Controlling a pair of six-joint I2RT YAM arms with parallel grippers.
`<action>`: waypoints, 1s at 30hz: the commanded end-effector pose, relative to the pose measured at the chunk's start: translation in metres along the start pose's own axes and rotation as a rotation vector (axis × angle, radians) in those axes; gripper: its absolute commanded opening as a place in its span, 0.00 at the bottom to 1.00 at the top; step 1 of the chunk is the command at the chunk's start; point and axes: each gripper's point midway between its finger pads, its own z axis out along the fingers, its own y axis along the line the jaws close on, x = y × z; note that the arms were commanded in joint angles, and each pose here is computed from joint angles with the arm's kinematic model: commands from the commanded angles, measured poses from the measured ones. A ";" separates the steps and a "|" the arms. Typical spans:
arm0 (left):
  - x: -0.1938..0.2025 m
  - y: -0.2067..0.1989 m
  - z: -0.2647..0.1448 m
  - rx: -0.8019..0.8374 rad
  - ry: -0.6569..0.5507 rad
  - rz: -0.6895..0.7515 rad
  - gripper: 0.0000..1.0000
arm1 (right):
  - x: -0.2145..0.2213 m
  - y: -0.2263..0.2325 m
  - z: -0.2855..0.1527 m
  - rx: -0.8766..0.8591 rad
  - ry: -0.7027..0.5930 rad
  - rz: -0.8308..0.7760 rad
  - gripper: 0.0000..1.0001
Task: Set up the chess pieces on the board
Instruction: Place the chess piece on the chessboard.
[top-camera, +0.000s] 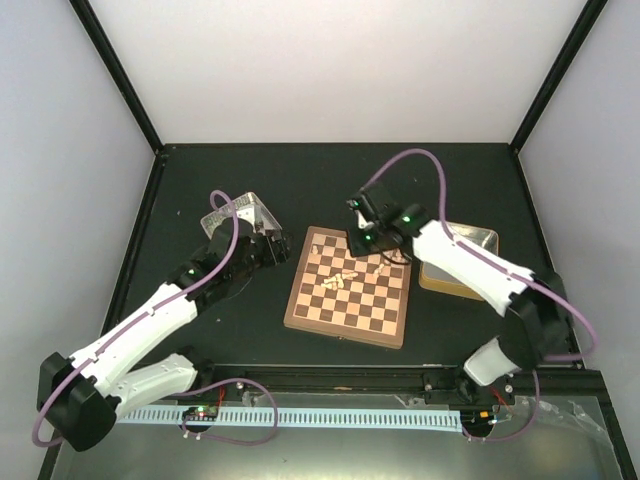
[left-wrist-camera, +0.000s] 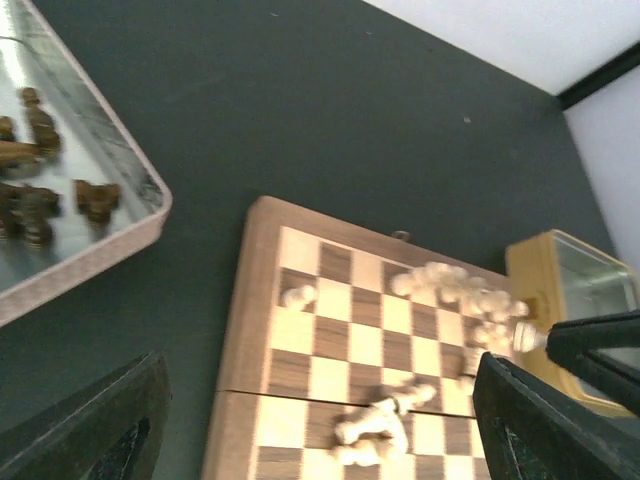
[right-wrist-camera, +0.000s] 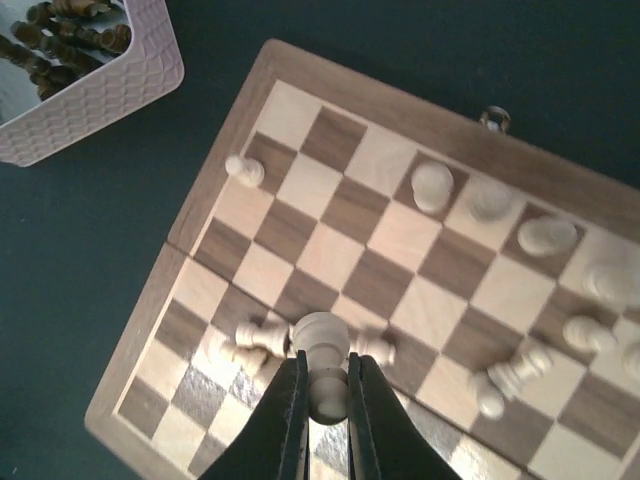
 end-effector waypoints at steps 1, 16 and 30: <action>0.000 0.035 0.001 -0.149 -0.010 0.049 0.84 | -0.006 0.005 0.020 0.099 0.102 -0.103 0.01; 0.018 0.060 0.012 -0.152 0.035 0.004 0.80 | -0.018 0.022 0.098 0.214 0.250 -0.193 0.01; 0.029 0.059 0.021 -0.134 0.101 -0.004 0.78 | -0.024 0.017 0.128 0.270 0.273 -0.194 0.07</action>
